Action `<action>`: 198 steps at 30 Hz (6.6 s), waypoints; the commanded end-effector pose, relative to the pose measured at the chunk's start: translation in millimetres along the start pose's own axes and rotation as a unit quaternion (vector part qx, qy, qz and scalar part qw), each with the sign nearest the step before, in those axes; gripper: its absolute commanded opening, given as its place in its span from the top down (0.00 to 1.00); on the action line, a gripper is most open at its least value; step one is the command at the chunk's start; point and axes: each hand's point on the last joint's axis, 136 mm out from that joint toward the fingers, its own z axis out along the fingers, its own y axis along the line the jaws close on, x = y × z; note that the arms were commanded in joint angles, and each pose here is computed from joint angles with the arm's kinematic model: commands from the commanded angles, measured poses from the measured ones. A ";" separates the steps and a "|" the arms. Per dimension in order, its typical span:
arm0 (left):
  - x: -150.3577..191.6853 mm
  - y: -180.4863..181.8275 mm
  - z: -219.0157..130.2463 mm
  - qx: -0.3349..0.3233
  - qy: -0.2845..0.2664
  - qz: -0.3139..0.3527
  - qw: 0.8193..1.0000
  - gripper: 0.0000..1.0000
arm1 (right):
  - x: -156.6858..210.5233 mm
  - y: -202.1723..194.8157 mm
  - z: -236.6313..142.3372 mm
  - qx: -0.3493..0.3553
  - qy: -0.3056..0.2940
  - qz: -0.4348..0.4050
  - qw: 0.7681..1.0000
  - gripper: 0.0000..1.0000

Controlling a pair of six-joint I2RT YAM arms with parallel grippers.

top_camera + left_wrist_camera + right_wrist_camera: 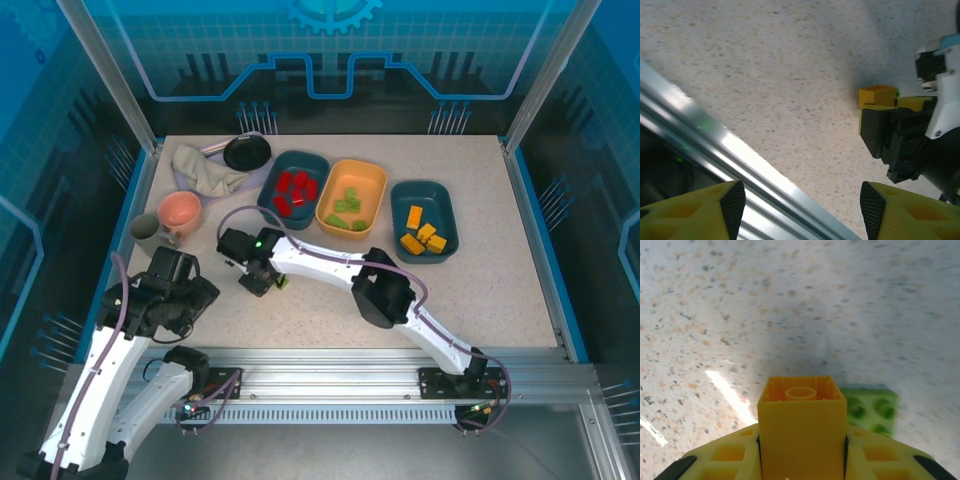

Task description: Sort the legos into containers by color

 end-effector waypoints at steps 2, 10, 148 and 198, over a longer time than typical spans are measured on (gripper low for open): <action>7.8 -39.0 13.9 0.071 0.040 0.025 0.996 0.35 | -28.7 -53.4 -81.1 0.002 -0.080 0.075 0.994 0.84; 23.5 -143.4 27.2 0.167 0.077 0.120 0.976 0.35 | 35.3 -203.4 -143.1 0.052 -0.103 0.254 0.960 0.84; 23.9 -243.9 29.9 0.198 0.053 0.182 0.962 0.31 | 39.7 -331.6 -98.1 0.169 -0.047 0.337 0.925 0.72; -97.6 -159.0 50.4 -0.015 -0.287 0.339 0.896 0.01 | 279.0 -339.7 -194.1 0.269 -0.219 0.478 0.807 0.00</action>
